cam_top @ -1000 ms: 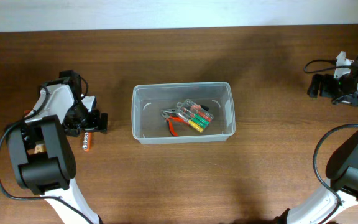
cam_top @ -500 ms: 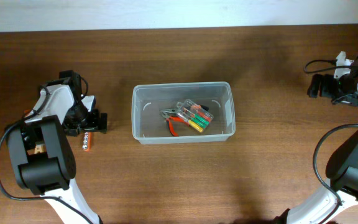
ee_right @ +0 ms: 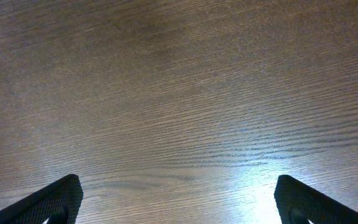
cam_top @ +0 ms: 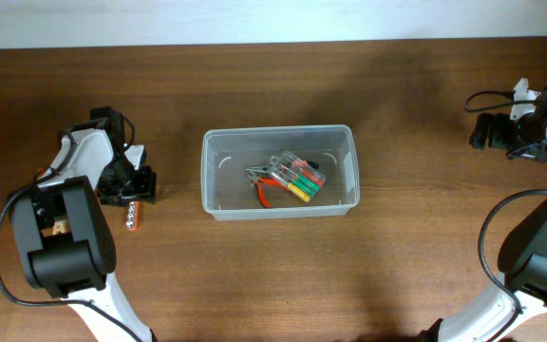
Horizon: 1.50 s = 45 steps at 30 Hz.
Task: Pack container
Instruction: 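Lower the left gripper onto the orange strip and close on it, then lift the strip with the left gripper and carry it over the container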
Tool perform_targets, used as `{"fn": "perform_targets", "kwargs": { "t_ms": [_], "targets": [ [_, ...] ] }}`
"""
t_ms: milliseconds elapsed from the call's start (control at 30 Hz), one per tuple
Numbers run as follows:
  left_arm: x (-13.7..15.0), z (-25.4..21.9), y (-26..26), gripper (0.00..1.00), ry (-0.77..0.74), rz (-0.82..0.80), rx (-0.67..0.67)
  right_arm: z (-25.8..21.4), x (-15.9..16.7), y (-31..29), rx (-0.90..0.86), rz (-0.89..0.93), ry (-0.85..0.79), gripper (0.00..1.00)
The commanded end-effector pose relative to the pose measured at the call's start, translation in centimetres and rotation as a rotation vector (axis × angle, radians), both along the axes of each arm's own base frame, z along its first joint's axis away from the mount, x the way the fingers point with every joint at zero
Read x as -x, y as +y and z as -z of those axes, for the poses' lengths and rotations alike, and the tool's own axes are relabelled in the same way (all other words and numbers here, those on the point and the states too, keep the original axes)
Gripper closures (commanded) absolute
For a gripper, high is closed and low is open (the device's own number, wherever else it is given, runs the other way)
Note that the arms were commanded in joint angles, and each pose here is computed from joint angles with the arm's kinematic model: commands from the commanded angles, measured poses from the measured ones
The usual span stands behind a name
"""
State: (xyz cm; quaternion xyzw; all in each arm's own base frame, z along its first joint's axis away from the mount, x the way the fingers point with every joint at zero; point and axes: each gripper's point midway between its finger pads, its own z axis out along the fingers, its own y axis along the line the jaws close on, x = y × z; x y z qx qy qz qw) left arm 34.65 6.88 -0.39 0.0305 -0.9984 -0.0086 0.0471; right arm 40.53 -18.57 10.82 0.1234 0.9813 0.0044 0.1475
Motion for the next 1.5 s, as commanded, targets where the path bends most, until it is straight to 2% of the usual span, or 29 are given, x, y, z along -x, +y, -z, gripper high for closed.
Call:
{"fn": "perform_targets", "kwargs": {
  "t_ms": [0,67,367,633,833,1267,1467],
  "targets": [
    [1.1,1.1,0.9,0.42,0.040,-0.002,-0.043,0.1,0.0,0.1,-0.011,0.004,-0.002,0.01],
    [1.1,1.1,0.9,0.46,0.040,-0.002,-0.043,0.1,0.0,0.1,-0.011,0.004,-0.002,0.01],
    [1.2,1.1,1.6,0.53,0.047,0.002,-0.085,0.1,0.0,0.1,-0.011,0.004,-0.002,0.01],
    [1.1,1.1,1.6,0.73,0.046,0.002,-0.087,0.1,0.0,0.1,-0.011,0.004,-0.002,0.01],
    [1.1,1.1,1.6,0.82,0.046,0.002,-0.087,0.1,0.0,0.1,-0.011,0.004,-0.002,0.01],
    [0.9,1.0,1.6,0.84,0.036,0.002,-0.084,0.1,0.0,0.1,-0.011,0.004,-0.002,0.01],
    [-0.7,0.0,1.4,0.84,-0.006,-0.002,-0.064,0.1,0.0,0.1,-0.011,0.004,-0.002,0.01]
  ]
}}
